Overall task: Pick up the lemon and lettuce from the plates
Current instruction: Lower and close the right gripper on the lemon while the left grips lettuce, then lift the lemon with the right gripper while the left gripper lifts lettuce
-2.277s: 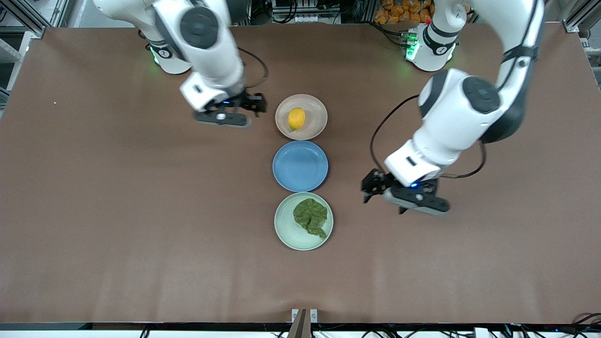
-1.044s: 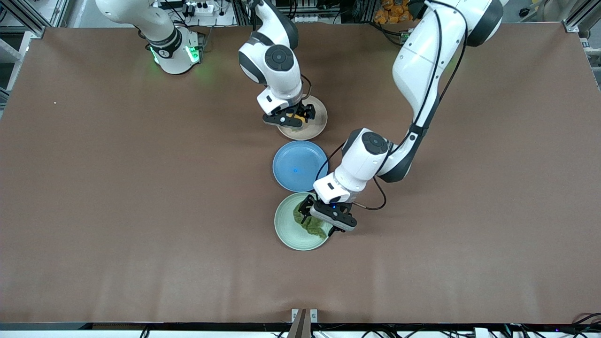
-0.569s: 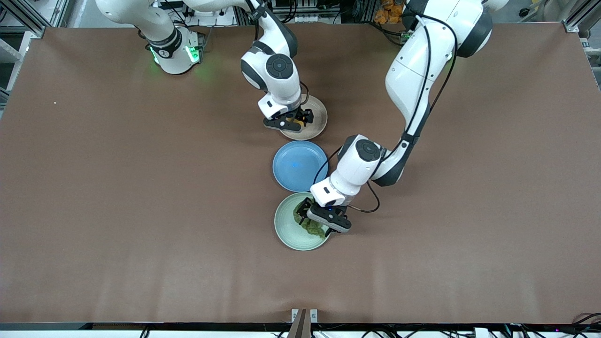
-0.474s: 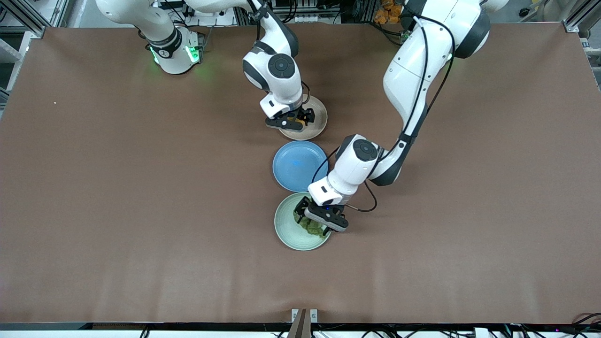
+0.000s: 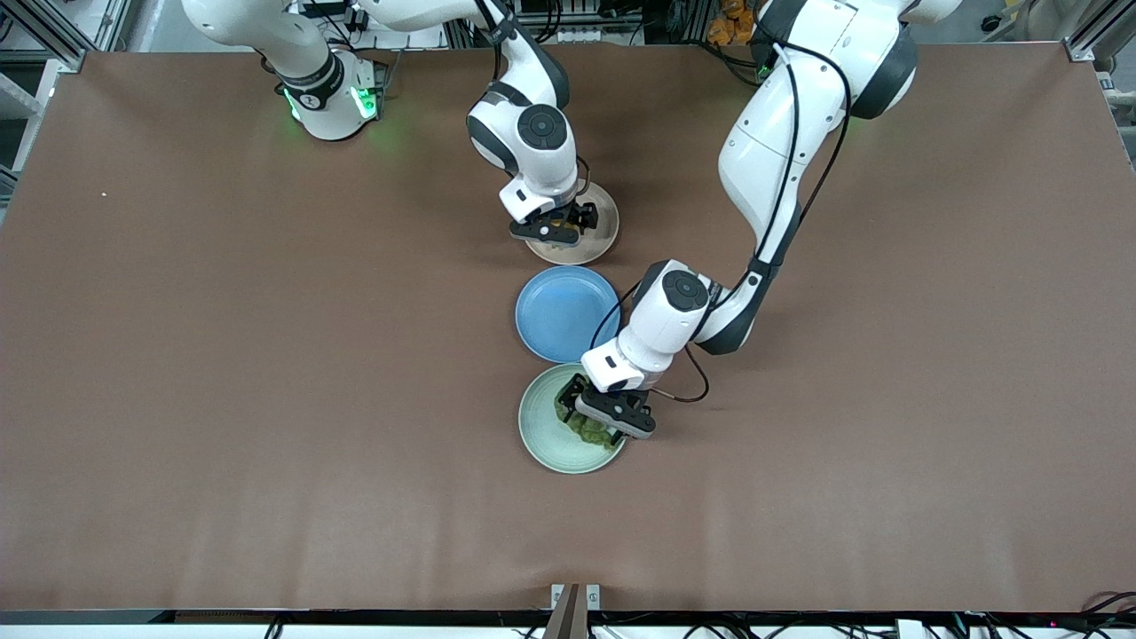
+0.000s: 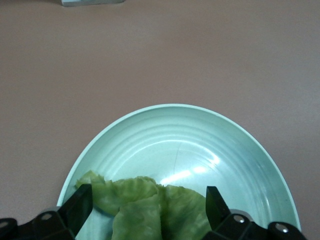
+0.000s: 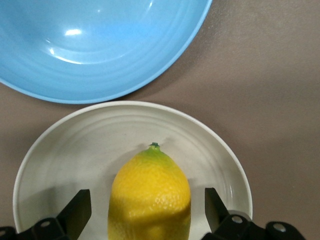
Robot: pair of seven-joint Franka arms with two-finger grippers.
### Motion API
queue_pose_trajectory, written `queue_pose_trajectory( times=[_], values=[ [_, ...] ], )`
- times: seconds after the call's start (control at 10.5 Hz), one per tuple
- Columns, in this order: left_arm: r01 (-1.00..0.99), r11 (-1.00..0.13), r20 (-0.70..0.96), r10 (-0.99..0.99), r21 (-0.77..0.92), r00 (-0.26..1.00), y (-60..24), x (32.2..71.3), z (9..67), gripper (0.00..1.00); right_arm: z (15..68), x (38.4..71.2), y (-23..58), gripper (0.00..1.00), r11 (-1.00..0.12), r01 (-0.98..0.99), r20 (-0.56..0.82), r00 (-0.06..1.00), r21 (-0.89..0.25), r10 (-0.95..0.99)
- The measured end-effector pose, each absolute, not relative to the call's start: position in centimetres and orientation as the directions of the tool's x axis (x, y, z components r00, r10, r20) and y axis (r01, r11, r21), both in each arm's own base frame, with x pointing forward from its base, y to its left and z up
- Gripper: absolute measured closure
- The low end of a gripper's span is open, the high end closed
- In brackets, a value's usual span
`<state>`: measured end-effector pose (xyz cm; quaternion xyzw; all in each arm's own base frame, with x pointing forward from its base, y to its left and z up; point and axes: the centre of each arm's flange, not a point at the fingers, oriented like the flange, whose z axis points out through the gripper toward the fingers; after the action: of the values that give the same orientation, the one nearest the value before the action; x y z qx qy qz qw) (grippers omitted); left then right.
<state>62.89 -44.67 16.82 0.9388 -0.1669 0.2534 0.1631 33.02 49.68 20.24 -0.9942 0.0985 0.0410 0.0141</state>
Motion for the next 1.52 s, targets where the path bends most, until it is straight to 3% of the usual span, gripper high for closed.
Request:
queue_pose_trajectory(
  times=[0.09, 0.19, 0.38, 0.76, 0.95, 1.23, 1.33, 1.42, 1.52],
  values=[
    [-0.397, -0.890, 0.531, -0.232, 0.222, 0.815, -44.8, 62.8, 16.8, 0.00, 20.3, 33.1, 49.7, 0.09, -0.980, -0.198, -0.083, 0.977, -0.022, -0.196],
    [-0.399, -0.890, 0.531, -0.233, 0.222, 0.815, -44.9, 62.8, 16.7, 0.00, 20.3, 33.1, 49.8, 0.09, -0.979, -0.202, -0.079, 0.977, -0.030, -0.199],
    [-0.399, -0.890, 0.528, -0.236, 0.220, 0.816, -44.9, 62.7, 16.4, 0.00, 20.5, 33.2, 49.9, 0.37, -0.977, -0.210, -0.075, 0.976, -0.041, -0.207],
    [-0.410, -0.894, 0.529, -0.264, 0.181, 0.807, -44.8, 62.5, 15.4, 0.01, 21.8, 33.9, 50.1, 0.37, -0.975, -0.217, -0.072, 0.974, -0.053, -0.213],
    [-0.422, -0.892, 0.536, -0.281, 0.160, 0.796, -44.8, 62.5, 15.5, 0.11, 24.9, 35.6, 49.2, 0.37, -0.974, -0.225, -0.092, 0.971, -0.023, -0.222],
    [-0.440, -0.886, 0.540, -0.302, 0.145, 0.786, -44.9, 62.5, 15.5, 0.22, 29.0, 41.2, 44.5, 0.37, -0.979, -0.199, -0.088, 0.977, -0.044, -0.195],
    [-0.449, -0.883, 0.543, -0.313, 0.136, 0.779, -44.9, 62.5, 15.5, 0.32, 29.3, 43.3, 42.3, 0.37, -0.981, -0.187, -0.088, 0.979, -0.046, -0.183],
    [-0.458, -0.880, 0.545, -0.324, 0.127, 0.773, -45.0, 62.5, 15.5, 0.33, 29.1, 45.3, 39.8, 0.37, -0.984, -0.174, -0.094, 0.981, -0.040, -0.170],
    [-0.462, -0.878, 0.549, -0.329, 0.121, 0.769, -45.0, 62.6, 15.6, 0.44, 28.8, 47.4, 36.9, 0.37, -0.986, -0.160, -0.102, 0.982, -0.034, -0.156]
  ],
)
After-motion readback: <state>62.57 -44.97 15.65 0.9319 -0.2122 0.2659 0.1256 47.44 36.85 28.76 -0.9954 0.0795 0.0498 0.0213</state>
